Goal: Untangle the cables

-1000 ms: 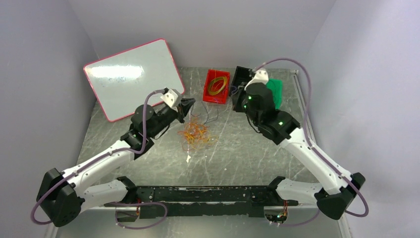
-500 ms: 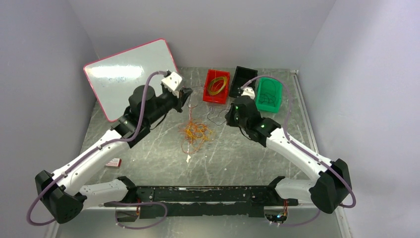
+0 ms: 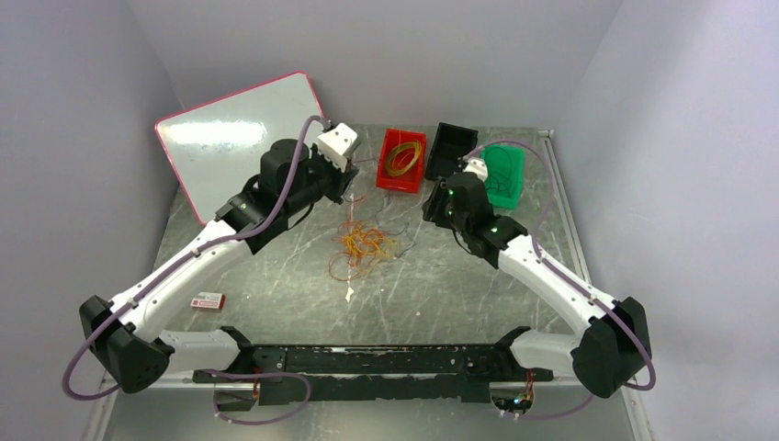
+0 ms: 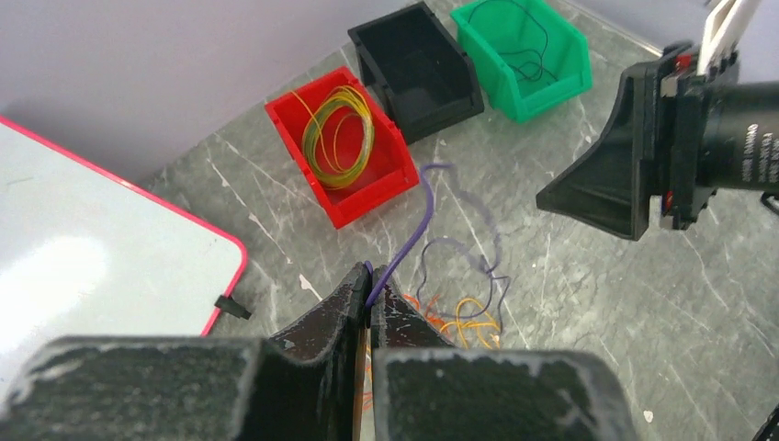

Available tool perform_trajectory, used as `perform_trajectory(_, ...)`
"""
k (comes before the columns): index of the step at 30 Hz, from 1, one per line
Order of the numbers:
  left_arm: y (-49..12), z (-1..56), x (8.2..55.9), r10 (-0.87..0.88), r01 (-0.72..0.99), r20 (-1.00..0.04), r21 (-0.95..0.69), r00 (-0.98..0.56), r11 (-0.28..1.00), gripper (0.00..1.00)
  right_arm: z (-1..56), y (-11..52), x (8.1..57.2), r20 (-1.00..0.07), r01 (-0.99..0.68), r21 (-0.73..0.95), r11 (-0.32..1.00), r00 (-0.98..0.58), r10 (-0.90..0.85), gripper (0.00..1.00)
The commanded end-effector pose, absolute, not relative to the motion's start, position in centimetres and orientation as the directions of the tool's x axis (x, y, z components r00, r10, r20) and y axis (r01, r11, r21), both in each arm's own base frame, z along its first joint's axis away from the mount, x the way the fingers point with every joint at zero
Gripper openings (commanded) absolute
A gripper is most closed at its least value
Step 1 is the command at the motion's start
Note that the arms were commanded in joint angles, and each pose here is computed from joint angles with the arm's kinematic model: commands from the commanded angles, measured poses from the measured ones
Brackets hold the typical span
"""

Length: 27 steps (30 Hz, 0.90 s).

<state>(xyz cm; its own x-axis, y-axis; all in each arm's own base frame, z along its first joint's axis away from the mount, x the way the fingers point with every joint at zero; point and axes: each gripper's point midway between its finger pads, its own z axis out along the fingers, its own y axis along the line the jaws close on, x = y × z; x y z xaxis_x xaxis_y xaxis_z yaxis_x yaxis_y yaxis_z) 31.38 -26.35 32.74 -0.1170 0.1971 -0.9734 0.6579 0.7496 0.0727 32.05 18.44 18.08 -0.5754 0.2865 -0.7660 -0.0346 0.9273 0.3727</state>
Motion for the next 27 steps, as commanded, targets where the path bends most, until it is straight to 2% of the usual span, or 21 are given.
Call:
perform_trajectory(1,-26.6,32.5,31.6,0.196,0.658,-0.969,0.051,-0.149,0.751,0.07,21.4,17.3,32.3,-0.811,-0.041,0.381,0.924,-0.494,0.313,0.56)
perform_trajectory(3,-26.7,32.4,31.9,0.199,0.652,-0.967,0.048,-0.159,0.756,0.07,23.2,17.0,31.6,-0.824,-0.07,0.407,0.911,-0.459,0.333,0.64)
perform_trajectory(5,-26.8,32.2,32.2,0.199,0.643,-0.965,0.046,-0.168,0.765,0.07,24.9,17.0,30.8,-0.836,-0.119,0.429,0.896,-0.429,0.343,0.66)
perform_trajectory(7,-26.8,32.2,32.5,0.193,0.633,-0.966,0.04,-0.174,0.773,0.07,26.9,17.9,29.4,-0.853,-0.236,0.451,0.861,-0.397,0.339,0.66)
perform_trajectory(10,-27.0,32.1,32.8,0.187,0.628,-0.965,0.032,-0.182,0.778,0.07,29.8,20.9,26.5,-0.861,-0.471,0.495,0.73,-0.383,0.336,0.66)
perform_trajectory(12,-27.1,32.0,33.1,0.188,0.624,-0.965,0.032,-0.186,0.781,0.07,30.2,23.1,24.5,-0.84,-0.554,0.536,0.637,-0.421,0.341,0.64)
perform_trajectory(19,-27.6,32.1,33.3,0.176,0.63,-0.965,0.016,-0.192,0.777,0.07,27.8,29.8,21.5,-0.819,-0.614,0.568,0.549,-0.492,0.297,0.62)
perform_trajectory(27,-27.7,32.2,33.1,0.168,0.633,-0.966,0.005,-0.198,0.774,0.07,25.4,34.2,24.7,-0.8,-0.556,0.596,0.579,-0.477,0.365,0.64)
